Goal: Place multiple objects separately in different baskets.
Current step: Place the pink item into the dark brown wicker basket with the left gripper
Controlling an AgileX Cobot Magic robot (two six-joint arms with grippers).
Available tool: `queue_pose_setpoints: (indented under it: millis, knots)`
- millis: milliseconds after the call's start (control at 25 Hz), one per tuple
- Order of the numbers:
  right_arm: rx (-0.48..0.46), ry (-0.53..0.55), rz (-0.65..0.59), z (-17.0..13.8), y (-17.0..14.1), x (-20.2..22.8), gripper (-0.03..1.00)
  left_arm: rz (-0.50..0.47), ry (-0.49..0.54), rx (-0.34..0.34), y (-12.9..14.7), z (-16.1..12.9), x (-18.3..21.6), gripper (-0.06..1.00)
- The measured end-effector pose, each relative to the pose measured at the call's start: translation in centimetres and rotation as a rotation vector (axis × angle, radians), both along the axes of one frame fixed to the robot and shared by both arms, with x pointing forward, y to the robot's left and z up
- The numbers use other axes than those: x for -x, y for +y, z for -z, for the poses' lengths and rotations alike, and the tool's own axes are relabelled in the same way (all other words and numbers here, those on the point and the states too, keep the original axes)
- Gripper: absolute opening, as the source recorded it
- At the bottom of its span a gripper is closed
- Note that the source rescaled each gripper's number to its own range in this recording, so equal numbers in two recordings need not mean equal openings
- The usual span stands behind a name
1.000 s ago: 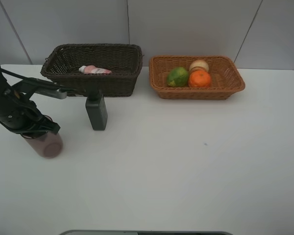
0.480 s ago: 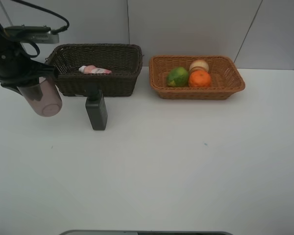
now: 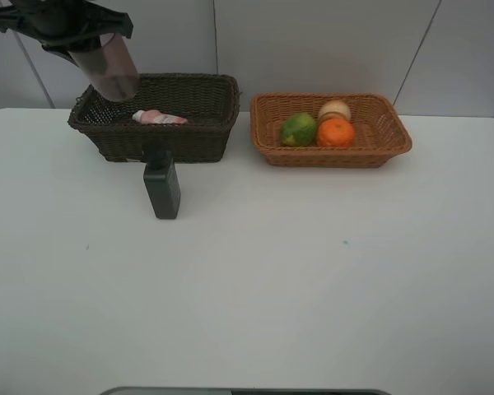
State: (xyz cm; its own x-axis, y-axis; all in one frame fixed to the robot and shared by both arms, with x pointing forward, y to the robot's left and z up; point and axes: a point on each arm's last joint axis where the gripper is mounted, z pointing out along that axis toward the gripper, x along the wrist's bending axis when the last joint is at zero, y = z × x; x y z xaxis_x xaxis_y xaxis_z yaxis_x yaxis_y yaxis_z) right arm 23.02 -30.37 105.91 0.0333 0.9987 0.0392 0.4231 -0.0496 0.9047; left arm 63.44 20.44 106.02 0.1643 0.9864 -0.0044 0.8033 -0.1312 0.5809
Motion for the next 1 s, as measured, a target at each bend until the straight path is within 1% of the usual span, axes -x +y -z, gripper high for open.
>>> queue_pose_setpoints:
  millis: [160, 240, 400, 480, 680, 800, 1000]
  knots:
    - [0.000, 0.000, 0.000, 0.0, 0.0, 0.0, 0.83, 0.059, -0.117, 0.025, -2.6, 1.1, -1.9, 0.00]
    - [0.000, 0.000, 0.000, 0.0, 0.0, 0.0, 0.83, 0.082, -0.147, 0.035, -3.6, 2.2, -2.6, 0.00]
    - [0.000, 0.000, 0.000, 0.0, 0.0, 0.0, 0.83, 0.102, -0.146, 0.038, -4.8, 5.3, -3.8, 0.00]
    - [0.000, 0.000, 0.000, 0.0, 0.0, 0.0, 0.83, 0.102, -0.128, 0.035, -5.0, 7.1, -4.4, 0.00]
    - [0.000, 0.000, 0.000, 0.0, 0.0, 0.0, 0.83, 0.105, -0.113, 0.034, -5.3, 10.2, -5.3, 0.00]
    - [0.000, 0.000, 0.000, 0.0, 0.0, 0.0, 0.83, 0.107, -0.130, 0.044, -5.5, 11.3, -5.7, 0.00]
    - [0.000, 0.000, 0.000, 0.0, 0.0, 0.0, 0.83, 0.105, -0.137, 0.053, -5.7, 12.2, -6.0, 0.00]
